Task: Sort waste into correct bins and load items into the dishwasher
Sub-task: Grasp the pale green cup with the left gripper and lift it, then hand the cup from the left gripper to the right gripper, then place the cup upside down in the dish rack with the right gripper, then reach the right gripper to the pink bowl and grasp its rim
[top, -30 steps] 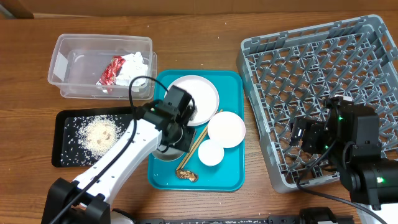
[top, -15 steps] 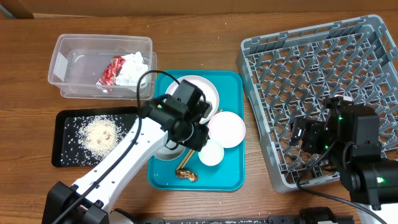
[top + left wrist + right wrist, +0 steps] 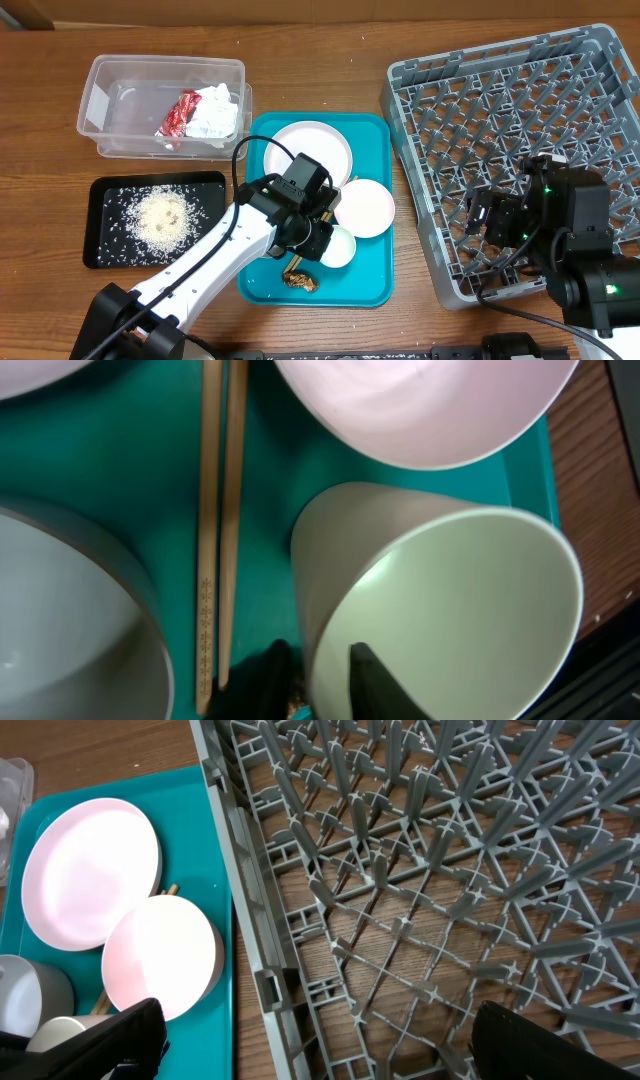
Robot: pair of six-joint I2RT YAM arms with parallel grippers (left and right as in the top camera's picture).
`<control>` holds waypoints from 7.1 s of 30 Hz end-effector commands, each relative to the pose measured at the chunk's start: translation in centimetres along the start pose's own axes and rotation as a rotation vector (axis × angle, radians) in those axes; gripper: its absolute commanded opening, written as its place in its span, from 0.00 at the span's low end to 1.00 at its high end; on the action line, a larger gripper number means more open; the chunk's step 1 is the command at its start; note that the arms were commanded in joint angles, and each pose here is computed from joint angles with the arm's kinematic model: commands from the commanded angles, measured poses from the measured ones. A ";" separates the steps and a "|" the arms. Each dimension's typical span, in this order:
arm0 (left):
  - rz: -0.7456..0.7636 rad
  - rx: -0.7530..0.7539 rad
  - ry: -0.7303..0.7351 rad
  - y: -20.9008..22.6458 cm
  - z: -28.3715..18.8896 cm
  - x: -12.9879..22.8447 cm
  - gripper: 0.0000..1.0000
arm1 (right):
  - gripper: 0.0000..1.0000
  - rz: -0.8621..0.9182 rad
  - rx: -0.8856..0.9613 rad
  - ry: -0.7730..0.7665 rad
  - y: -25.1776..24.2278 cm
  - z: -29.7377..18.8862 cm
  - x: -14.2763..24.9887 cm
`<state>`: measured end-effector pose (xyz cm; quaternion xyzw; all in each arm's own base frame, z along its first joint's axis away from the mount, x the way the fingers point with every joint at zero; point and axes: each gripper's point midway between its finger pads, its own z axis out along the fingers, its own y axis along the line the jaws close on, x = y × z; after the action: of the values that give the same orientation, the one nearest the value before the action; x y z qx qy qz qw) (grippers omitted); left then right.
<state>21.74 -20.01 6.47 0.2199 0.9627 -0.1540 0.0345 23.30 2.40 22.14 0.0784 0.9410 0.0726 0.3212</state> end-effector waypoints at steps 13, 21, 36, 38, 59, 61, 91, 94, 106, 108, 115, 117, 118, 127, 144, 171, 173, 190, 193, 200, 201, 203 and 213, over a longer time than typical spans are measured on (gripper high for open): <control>-0.036 0.299 -0.062 -2.8 -4.0 -2.0 0.04 | 1.00 0.088 0.131 -0.037 -2.3 -0.8 -0.6; -0.126 0.721 -0.325 -2.7 -12.3 -8.2 0.04 | 1.00 -0.014 -0.276 0.090 5.0 1.1 -0.3; -0.085 0.938 -0.385 -4.2 -15.4 -10.4 0.04 | 1.00 -0.240 -1.182 0.182 16.2 -1.2 -0.6; -0.085 0.941 -0.380 -4.4 -15.4 -10.4 0.04 | 1.00 -0.253 -1.244 0.161 16.7 -1.7 -1.1; 0.003 1.012 -0.355 -7.9 -16.0 -10.5 0.04 | 0.87 -0.311 -1.322 0.138 18.0 -2.6 -1.0; 0.002 1.011 -0.355 -7.9 -16.0 -10.5 0.04 | 0.85 -0.315 -1.322 0.132 18.0 -2.6 -1.1; -0.166 0.646 -0.370 -2.4 -11.0 -10.6 0.55 | 0.24 -0.205 -0.996 0.211 15.8 2.1 -0.8; -0.223 0.515 -0.374 0.6 -10.7 -9.7 0.56 | 0.23 -0.175 -0.776 0.240 13.5 3.9 -0.8; -0.314 0.070 -0.436 7.7 -12.9 -6.1 0.58 | 0.04 0.139 -0.120 0.142 1.9 2.4 -7.0; -0.324 0.025 -0.440 8.4 -13.1 -5.8 0.58 | 0.04 0.202 -0.048 0.115 -0.7 1.5 -7.8; -0.331 -0.001 -0.437 8.8 -13.1 -5.7 0.58 | 0.04 0.476 0.190 0.095 -10.1 -0.6 -7.6; -0.331 -0.001 -0.437 8.8 -13.1 -5.7 0.59 | 0.04 0.584 0.315 0.111 -14.1 -1.0 -6.5; -0.331 -0.001 -0.437 8.8 -13.1 -5.7 0.59 | 0.04 0.613 0.340 0.116 -15.0 -1.0 -6.2; -0.332 -0.001 -0.436 8.8 -13.1 -5.7 0.59 | 0.04 0.834 0.462 0.250 -22.8 1.2 -2.7; -0.333 -0.001 -0.432 8.8 -13.0 -5.6 0.59 | 0.86 0.861 0.424 0.324 -23.6 4.0 -2.0; -0.362 -0.066 -0.390 9.8 -12.6 -4.4 0.66 | 0.82 0.290 -0.332 0.381 -2.3 7.2 -6.6; -0.368 -0.081 -0.380 10.0 -12.5 -4.1 0.66 | 0.80 0.212 -0.351 0.416 0.7 7.5 -5.9; -0.369 -0.081 -0.379 10.0 -12.5 -4.1 0.68 | 0.81 -0.082 -0.101 0.511 13.8 11.1 3.6; -0.369 -0.081 -0.379 10.0 -12.5 -4.1 0.69 | 0.80 -0.086 -0.057 0.504 13.6 12.8 5.6; -0.369 -0.081 -0.379 10.0 -12.5 -4.1 0.69 | 0.75 -0.072 0.033 0.502 11.0 15.8 9.7; -0.369 -0.081 -0.379 10.0 -12.5 -4.1 0.69 | 0.71 -0.072 0.030 0.498 10.9 16.2 10.0; -0.369 -0.081 -0.378 10.0 -12.5 -4.1 0.69 | 0.62 -0.070 0.024 0.491 10.8 16.7 10.4; -0.369 -0.081 -0.379 10.0 -12.5 -4.1 0.69 | 0.42 -0.034 0.015 0.501 11.0 17.0 11.3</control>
<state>29.52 -9.36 15.26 -0.0026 0.9708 -0.1601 0.1788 26.16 16.41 3.88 0.0391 0.9940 0.0712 0.0734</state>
